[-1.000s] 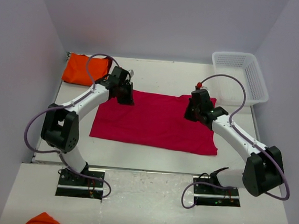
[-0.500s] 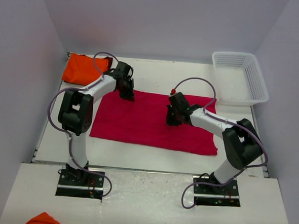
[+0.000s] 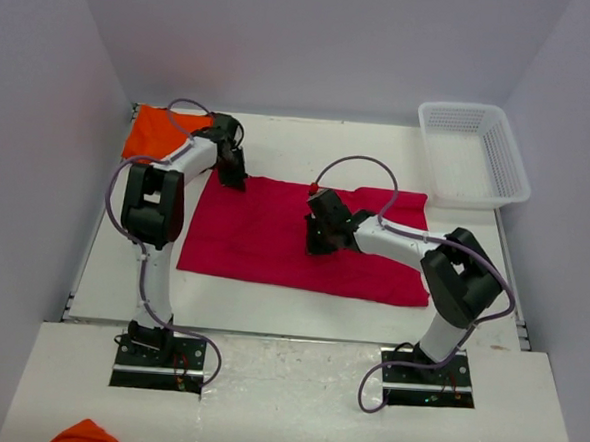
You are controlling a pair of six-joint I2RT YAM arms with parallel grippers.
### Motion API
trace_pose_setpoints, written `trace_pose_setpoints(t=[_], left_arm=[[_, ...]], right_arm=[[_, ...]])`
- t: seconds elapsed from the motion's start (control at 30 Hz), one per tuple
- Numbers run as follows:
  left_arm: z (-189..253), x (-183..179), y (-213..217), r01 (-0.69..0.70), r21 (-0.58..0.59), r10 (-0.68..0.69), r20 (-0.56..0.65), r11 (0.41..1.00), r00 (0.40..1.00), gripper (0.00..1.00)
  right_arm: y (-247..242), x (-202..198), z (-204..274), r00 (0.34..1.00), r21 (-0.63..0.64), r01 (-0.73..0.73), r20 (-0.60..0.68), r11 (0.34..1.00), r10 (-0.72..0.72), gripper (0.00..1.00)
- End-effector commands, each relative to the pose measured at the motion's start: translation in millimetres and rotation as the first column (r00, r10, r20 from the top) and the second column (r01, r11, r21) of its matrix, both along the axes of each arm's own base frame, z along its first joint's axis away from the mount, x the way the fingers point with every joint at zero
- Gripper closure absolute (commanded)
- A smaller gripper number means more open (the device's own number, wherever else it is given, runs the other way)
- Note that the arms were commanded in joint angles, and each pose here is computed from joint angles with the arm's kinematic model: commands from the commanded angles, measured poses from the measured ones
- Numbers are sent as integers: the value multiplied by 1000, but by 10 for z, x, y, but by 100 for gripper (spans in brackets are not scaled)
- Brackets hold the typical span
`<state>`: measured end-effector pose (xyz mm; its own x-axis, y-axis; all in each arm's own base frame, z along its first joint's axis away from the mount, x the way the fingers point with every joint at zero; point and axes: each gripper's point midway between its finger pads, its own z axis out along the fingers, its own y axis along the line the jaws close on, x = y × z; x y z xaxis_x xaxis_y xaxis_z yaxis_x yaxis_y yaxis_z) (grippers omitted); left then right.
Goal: Fold and stack the t-shirts
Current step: Fold the flattened tshirt in 1/3 of the way
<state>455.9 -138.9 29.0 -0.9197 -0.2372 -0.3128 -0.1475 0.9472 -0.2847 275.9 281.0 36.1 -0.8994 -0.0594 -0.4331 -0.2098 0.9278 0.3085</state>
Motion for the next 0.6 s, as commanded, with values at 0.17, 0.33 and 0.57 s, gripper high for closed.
trace_pose_setpoints(t=[0.17, 0.33, 0.57], left_arm=[[-131, 177, 395, -64, 45, 65, -20, 997, 998, 100], [-270, 80, 556, -107, 47, 110, -56, 993, 992, 100], [-396, -105, 713, -170, 67, 177, -124, 983, 976, 100]], right_arm=[[456, -106, 99, 993, 58, -113, 21, 992, 112, 100], [512, -147, -106, 993, 55, -116, -24, 992, 118, 100], [566, -293, -281, 989, 46, -132, -63, 990, 134, 100]])
